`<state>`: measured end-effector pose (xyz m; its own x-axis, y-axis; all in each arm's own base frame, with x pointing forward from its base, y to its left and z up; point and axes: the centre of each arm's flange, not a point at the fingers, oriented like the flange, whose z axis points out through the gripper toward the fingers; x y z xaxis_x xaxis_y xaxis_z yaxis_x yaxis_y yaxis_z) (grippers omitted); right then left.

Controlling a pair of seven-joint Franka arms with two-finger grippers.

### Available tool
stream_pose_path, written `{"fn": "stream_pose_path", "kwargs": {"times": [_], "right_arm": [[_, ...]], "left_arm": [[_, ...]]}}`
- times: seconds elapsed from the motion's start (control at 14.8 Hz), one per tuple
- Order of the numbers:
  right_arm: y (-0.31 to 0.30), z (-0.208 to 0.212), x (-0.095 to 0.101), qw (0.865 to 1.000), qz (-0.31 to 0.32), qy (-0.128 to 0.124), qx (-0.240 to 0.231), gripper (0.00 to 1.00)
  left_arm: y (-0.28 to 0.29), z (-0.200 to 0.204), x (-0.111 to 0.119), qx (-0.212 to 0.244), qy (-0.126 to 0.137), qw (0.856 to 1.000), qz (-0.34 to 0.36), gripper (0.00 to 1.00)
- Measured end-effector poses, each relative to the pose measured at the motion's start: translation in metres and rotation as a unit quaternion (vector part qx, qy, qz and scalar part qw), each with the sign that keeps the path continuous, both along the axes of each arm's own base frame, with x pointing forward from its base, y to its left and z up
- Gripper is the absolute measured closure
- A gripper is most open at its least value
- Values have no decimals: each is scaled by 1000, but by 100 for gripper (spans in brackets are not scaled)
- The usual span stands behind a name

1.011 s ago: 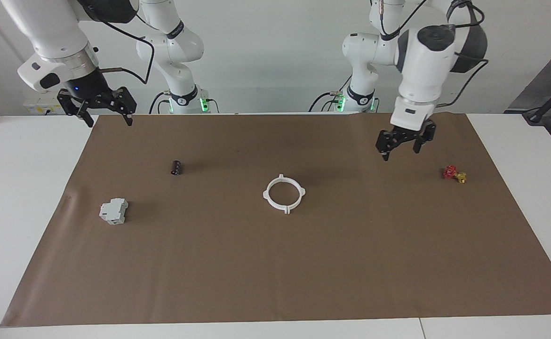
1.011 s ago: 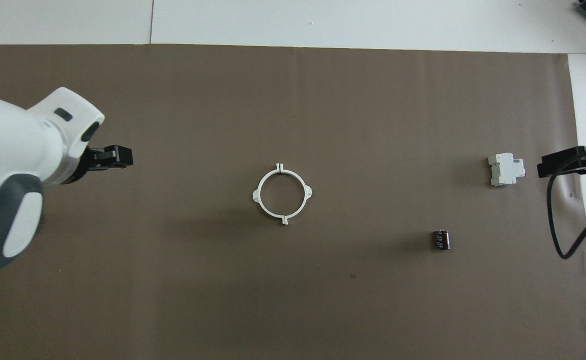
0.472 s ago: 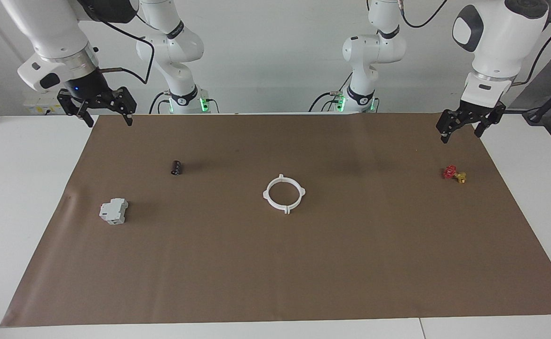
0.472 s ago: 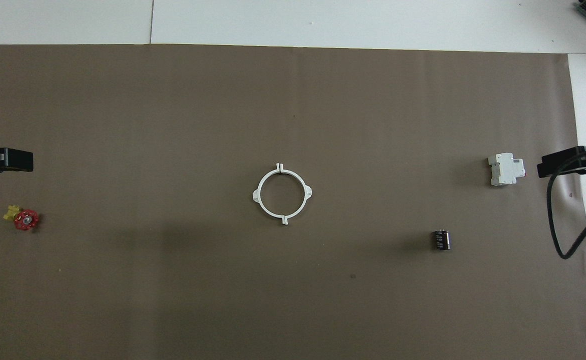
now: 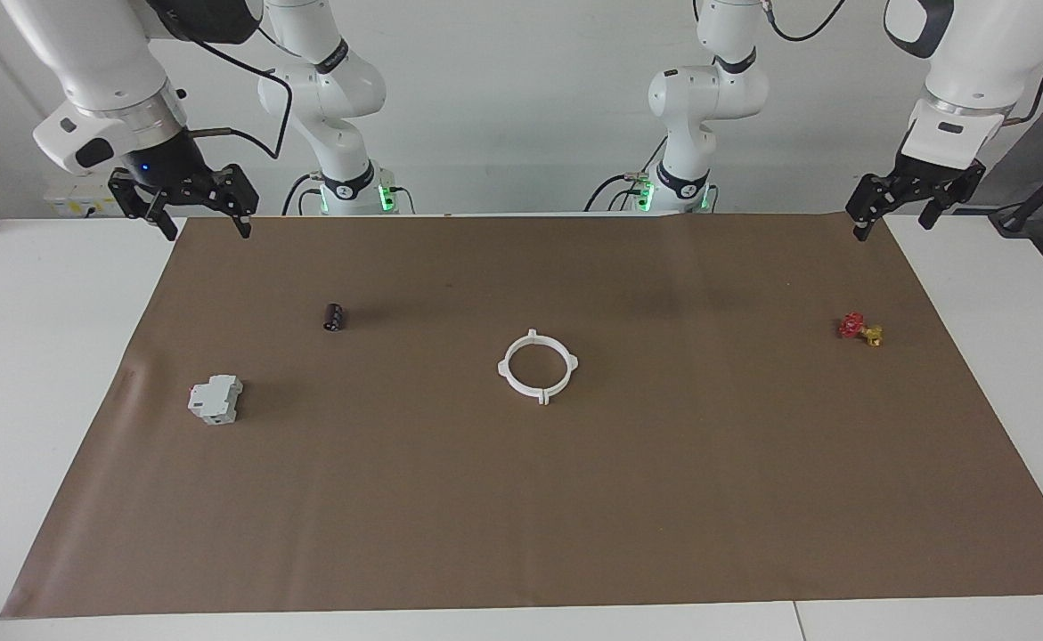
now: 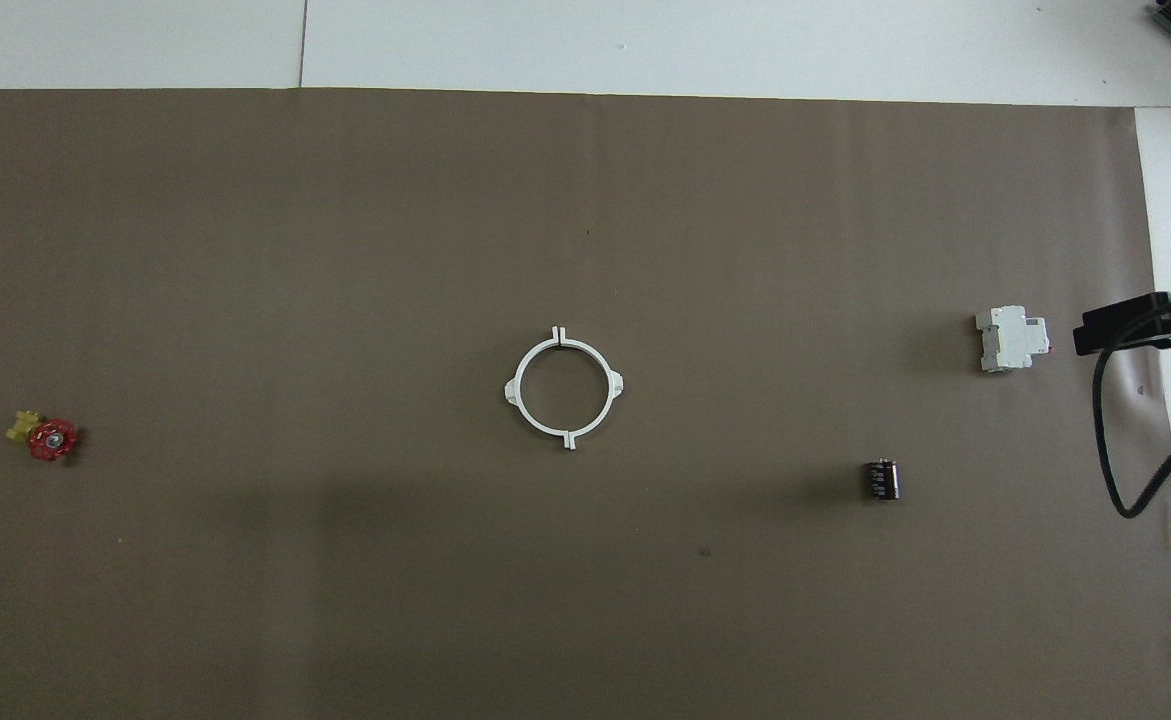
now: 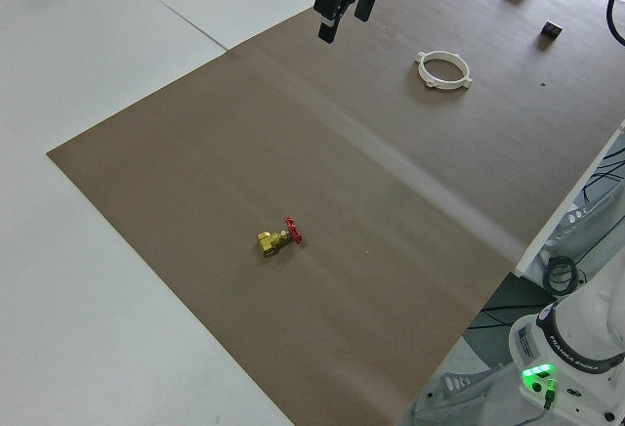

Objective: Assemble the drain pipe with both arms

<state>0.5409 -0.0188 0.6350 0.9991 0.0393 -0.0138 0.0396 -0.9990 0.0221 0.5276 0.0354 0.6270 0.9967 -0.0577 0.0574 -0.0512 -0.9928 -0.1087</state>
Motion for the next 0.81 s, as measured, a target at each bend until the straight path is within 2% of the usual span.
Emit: {"fn": "stream_pose_path", "kwargs": {"times": [0.13, 0.4, 0.81], "right_arm": [[0, 0, 0, 1000, 0, 0, 0, 0], [0, 0, 0, 1000, 0, 0, 0, 0], [0, 0, 0, 1000, 0, 0, 0, 0]], "left_arm": [[10, -5, 2, -27, 6, 999, -33, 0], [0, -15, 7, -49, 14, 997, -52, 0], [-34, -28, 15, -61, 19, 998, -26, 0]]}}
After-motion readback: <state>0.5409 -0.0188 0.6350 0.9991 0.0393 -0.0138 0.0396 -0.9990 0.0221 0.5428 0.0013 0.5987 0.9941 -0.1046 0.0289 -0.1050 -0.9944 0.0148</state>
